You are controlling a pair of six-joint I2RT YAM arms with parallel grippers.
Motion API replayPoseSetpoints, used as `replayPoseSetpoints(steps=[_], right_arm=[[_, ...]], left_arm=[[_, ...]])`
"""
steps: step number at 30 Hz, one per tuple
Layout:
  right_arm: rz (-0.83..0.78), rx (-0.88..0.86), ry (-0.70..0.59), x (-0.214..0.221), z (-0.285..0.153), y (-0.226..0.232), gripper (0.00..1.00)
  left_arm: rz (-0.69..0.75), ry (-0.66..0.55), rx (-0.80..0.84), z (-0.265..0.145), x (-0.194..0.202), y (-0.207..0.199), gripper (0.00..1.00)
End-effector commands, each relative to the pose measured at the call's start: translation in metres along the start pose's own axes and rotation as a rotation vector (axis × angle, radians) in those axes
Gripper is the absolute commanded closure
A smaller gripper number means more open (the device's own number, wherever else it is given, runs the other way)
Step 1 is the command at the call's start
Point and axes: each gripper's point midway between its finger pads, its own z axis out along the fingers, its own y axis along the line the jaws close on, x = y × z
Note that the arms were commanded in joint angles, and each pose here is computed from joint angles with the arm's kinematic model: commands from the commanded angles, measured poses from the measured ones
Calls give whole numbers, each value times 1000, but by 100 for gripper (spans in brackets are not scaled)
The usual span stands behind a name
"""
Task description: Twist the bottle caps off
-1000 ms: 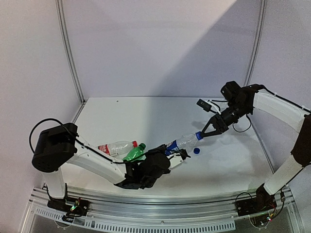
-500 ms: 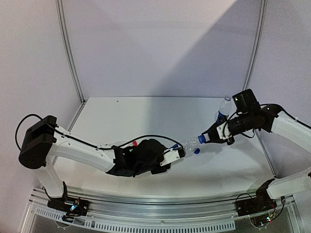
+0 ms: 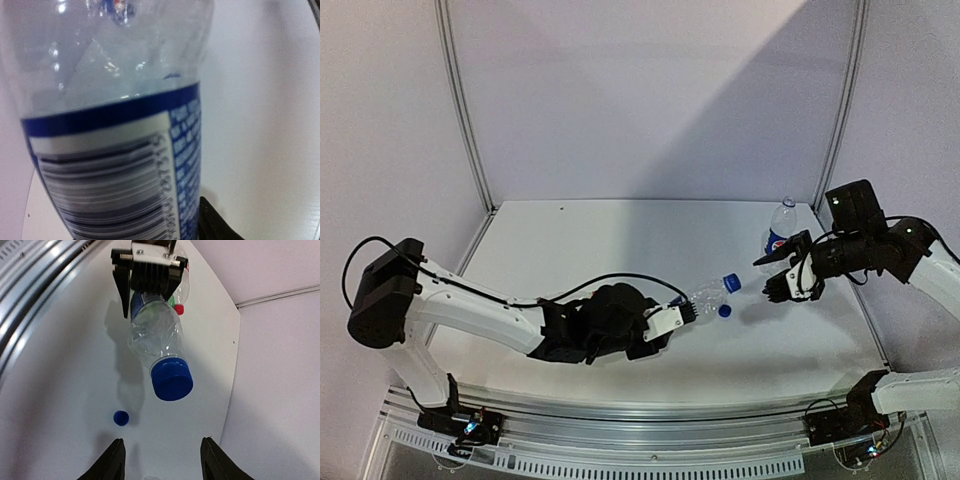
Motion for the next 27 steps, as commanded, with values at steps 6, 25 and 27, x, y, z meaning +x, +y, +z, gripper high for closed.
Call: replayPoseSetpoints(steps=[6, 25, 27], right_arm=[[1150, -163, -36, -23, -8, -27, 45], [1673, -644, 21, -19, 59, 5, 41], [1676, -643, 25, -16, 62, 7, 41]], left_arm=[[18, 26, -237, -10, 10, 32, 55], [185, 62, -369, 1, 8, 19, 55], [187, 65, -372, 1, 8, 19, 55]])
